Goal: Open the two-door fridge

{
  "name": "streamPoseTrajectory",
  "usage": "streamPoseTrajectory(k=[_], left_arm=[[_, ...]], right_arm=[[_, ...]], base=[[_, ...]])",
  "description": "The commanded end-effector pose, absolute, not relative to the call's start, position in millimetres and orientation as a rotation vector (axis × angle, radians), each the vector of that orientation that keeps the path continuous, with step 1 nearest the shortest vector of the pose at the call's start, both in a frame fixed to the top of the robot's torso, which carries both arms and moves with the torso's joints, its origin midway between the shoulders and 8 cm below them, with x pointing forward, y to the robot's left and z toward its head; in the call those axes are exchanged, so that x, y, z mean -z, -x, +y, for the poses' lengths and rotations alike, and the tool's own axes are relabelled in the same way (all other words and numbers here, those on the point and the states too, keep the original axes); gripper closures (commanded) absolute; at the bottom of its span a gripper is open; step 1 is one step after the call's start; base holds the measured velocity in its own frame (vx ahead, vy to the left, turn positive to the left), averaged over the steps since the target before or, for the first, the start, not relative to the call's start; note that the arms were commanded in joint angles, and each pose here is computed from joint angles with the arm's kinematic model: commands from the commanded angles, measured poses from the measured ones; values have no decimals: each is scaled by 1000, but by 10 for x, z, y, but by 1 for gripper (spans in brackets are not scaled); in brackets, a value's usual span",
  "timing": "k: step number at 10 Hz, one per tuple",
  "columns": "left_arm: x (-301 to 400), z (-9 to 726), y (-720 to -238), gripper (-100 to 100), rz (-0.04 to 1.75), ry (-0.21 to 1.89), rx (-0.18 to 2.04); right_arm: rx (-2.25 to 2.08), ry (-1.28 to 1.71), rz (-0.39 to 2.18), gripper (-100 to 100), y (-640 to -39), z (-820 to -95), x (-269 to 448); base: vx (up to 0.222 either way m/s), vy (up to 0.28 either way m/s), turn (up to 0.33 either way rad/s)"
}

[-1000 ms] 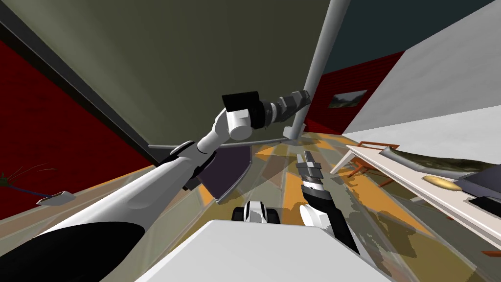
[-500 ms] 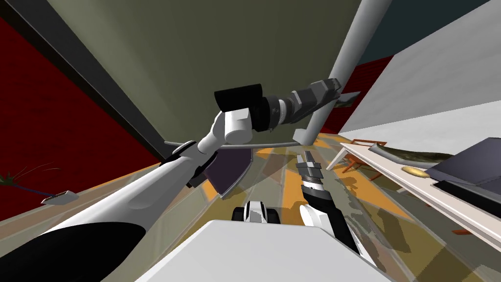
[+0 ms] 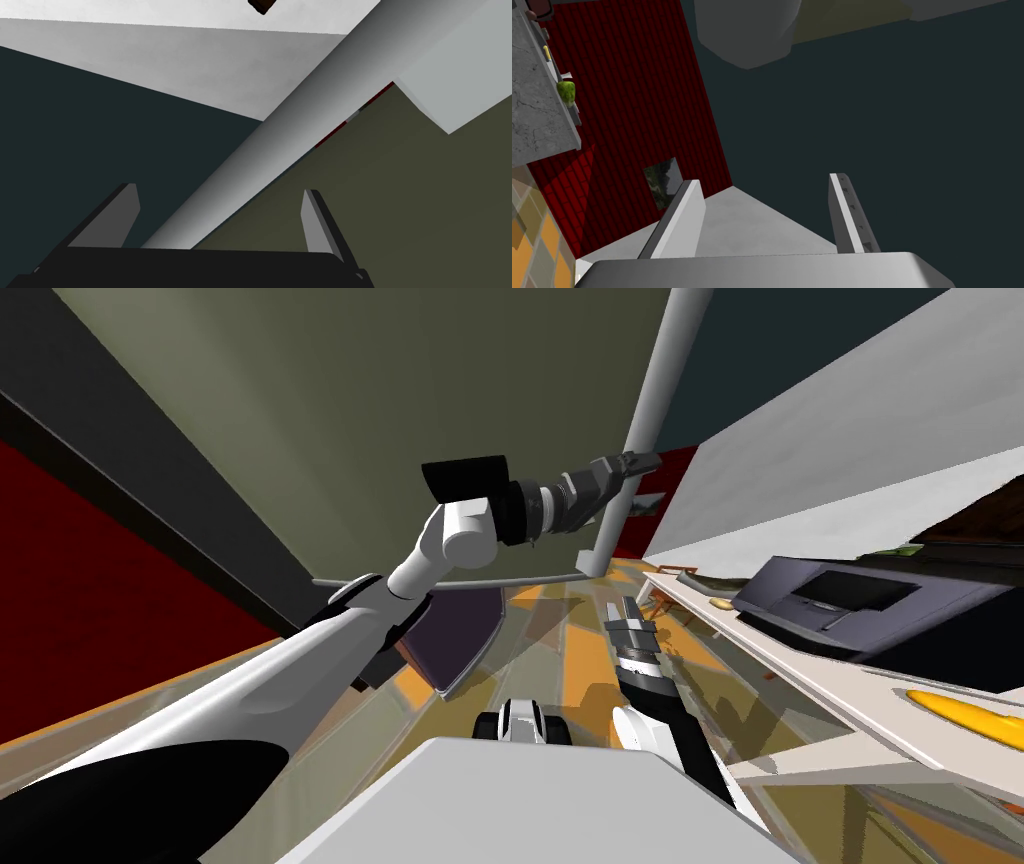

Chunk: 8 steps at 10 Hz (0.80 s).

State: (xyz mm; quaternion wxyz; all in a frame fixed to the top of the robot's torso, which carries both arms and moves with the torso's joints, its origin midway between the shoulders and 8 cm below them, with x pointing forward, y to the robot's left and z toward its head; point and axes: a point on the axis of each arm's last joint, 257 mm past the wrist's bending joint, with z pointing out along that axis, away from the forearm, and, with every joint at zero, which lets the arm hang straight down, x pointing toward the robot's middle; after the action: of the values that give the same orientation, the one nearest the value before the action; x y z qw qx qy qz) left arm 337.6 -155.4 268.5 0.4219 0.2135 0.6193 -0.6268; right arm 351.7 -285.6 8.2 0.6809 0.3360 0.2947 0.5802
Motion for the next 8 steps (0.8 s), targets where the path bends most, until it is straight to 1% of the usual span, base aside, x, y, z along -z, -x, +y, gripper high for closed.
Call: streamPoseTrajectory(k=[1,2,3,4,5,6,7,8], left_arm=[[-2679,-1256,-3738,-100,1559,-468,1516],[-2688,-1194,-3789,-100,1558,-460,1495],[-2715,-992,-4020,-100,1564,-409,1470],[-2728,-914,-4075,-100,1562,-399,1445],[-2731,-896,-4087,-100,1562,-397,1439],[-2767,-666,-4312,-100,1561,-347,1406],[-2777,-589,-4348,-100,1563,-338,1388],[-2807,-377,-4534,-100,1561,-294,1365]], right_arm=[[-1302,-754,661,0,-3517,-2855,-82],[-1302,-754,662,0,-3517,-2856,-81],[-1302,-754,662,0,-3517,-2857,-81],[-1302,-754,662,0,-3517,-2856,-82],[-1302,-754,662,0,-3517,-2856,-81],[-1302,-754,662,0,-3517,-2857,-81],[-1302,-754,662,0,-3517,-2856,-82],[-1302,-754,662,0,-3517,-2856,-81]], base=[[-76,4,-274],[-34,0,-27],[-74,-6,-377],[-87,4,-290],[-48,4,-33],[-78,-8,-324],[-91,-2,-372],[-122,-16,-393]])
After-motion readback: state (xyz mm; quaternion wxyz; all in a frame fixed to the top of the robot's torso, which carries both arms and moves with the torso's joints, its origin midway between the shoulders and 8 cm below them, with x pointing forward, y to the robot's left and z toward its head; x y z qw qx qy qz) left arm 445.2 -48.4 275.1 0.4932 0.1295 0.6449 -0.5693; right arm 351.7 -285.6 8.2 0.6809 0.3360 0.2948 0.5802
